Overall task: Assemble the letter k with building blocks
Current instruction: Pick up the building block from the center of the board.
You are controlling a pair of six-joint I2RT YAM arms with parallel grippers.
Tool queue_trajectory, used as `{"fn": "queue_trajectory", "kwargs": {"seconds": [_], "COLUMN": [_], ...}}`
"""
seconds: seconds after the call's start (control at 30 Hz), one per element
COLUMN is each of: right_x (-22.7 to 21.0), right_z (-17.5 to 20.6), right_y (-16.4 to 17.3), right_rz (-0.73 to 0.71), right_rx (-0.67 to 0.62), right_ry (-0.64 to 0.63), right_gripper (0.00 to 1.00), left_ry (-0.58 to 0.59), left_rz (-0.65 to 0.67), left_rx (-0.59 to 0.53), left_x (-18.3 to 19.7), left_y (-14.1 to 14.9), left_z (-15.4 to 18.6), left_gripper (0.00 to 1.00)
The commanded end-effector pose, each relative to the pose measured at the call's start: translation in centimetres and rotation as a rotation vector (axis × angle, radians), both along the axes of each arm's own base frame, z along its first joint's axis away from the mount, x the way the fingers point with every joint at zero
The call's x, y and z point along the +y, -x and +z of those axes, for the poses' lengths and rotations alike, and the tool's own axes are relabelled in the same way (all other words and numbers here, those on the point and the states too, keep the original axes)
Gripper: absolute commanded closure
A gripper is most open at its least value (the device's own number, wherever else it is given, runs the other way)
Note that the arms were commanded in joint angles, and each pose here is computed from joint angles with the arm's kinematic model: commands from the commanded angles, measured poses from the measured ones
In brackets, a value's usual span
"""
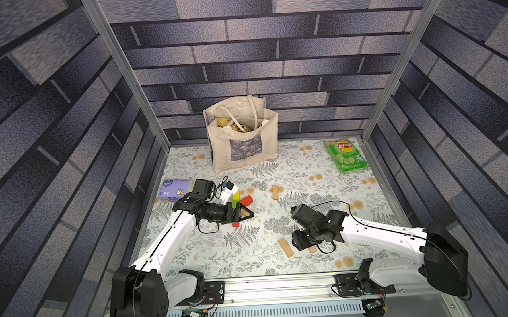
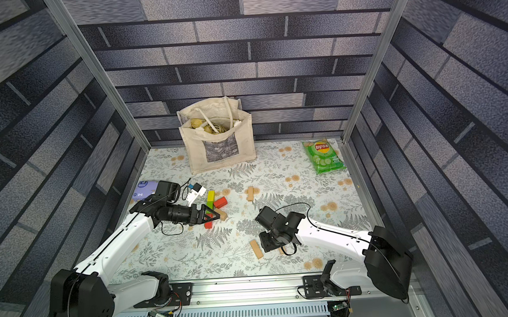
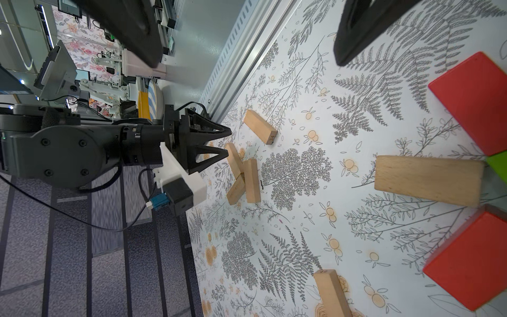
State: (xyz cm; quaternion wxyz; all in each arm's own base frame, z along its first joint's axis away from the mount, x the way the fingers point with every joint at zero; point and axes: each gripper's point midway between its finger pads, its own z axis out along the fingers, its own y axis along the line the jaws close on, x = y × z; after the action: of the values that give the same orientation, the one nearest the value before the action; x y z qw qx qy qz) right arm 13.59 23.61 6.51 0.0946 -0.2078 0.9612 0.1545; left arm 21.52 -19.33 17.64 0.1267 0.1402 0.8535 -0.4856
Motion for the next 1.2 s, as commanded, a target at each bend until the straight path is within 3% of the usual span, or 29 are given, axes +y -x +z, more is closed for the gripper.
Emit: {"fn": "queue_trajectory", "kwargs": {"seconds": [0.0,0.23,0.67,0.87,1.17], "right_x": [1.9,3.3,4.2,3.9,3.7], "right_z": [0.2,-2.3,-2.7,-3.7,-4.6], "right_y": [-0.4,0.0,1.2,1.5,1.2], "right_rz": [0.066,0.145,0.183,0.209,0.202], "right_rx": [-0.037,0.021,0.045,0.052,0.04], "right_ry": [-0.047,0.077,0.044,0.114,0.166], "right_gripper": [0.51,0.53,0.52,0.51,0.6], "left_ry": [0.042,0.067,0.036,0.025,0.021], "left_rz": [-0.036,-0.021,0.007,0.01,0.003], "left_rx": [-0.041,0.002,-0.038,-0.057,-0.062], "left_x": [-0.3,0.2,0.9,1.0,0.9], "left_y": [-0.7,-1.7,-1.9,-1.8,-1.6], "left_z": [0.8,0.5,0.8,1.0,1.0], "left_gripper": [0.0,0.0,0.0,0.0,0.0]}}
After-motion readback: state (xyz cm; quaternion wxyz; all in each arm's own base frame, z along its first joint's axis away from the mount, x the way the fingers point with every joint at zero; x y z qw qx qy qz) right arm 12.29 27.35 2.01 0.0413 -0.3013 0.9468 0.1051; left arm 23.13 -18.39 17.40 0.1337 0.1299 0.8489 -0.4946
